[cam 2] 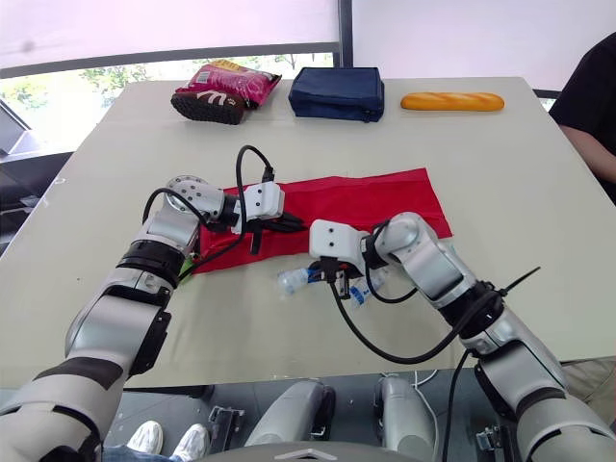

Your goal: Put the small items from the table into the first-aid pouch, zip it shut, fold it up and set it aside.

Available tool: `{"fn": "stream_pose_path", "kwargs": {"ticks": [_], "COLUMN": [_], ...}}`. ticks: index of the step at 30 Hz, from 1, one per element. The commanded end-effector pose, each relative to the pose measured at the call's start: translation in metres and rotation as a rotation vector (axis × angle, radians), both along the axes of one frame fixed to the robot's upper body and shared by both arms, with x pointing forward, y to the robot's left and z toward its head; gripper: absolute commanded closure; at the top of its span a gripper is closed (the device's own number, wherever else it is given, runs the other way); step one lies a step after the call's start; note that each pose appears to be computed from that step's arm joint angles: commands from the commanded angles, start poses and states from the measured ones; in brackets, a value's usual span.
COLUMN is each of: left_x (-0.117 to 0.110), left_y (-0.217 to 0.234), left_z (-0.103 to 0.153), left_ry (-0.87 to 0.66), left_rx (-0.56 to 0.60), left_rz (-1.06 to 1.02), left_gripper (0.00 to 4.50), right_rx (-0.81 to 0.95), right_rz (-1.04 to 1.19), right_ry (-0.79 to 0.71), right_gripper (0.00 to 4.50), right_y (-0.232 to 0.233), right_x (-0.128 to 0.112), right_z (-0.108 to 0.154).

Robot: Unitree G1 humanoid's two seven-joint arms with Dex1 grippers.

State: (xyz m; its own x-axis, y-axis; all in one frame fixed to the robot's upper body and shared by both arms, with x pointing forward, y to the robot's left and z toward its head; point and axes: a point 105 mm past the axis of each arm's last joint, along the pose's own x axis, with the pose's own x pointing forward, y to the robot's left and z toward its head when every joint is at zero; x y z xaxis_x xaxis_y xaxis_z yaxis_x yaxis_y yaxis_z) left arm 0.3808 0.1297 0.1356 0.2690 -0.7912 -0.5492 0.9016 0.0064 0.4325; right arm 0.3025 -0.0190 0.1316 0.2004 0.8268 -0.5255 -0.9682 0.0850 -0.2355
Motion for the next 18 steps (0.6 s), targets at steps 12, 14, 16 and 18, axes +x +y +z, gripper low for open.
{"fn": "stream_pose_path", "kwargs": {"ticks": [12,14,16,18], "left_x": [0.007,0.008,0.008,0.006], "left_y": [-0.017,-0.021,-0.024,-0.028], "left_z": [0.018,0.019,0.020,0.019], "left_ry": [-0.005,0.000,0.008,0.017], "left_rx": [-0.127,-0.144,-0.156,-0.162], "left_rz": [0.021,0.027,0.037,0.027], "left_gripper": [4.50,4.50,4.50,4.50], "right_rx": [0.125,0.098,0.100,0.104], "right_rz": [-0.613,-0.635,-0.671,-0.715], "right_ry": [0.264,0.243,0.235,0.234], "right_gripper": [4.42,4.42,4.42,4.42], "right_y": [-0.037,-0.039,-0.040,-0.044], "right_x": [0.000,0.004,0.010,0.017], "right_z": [0.018,0.015,0.016,0.017]}}
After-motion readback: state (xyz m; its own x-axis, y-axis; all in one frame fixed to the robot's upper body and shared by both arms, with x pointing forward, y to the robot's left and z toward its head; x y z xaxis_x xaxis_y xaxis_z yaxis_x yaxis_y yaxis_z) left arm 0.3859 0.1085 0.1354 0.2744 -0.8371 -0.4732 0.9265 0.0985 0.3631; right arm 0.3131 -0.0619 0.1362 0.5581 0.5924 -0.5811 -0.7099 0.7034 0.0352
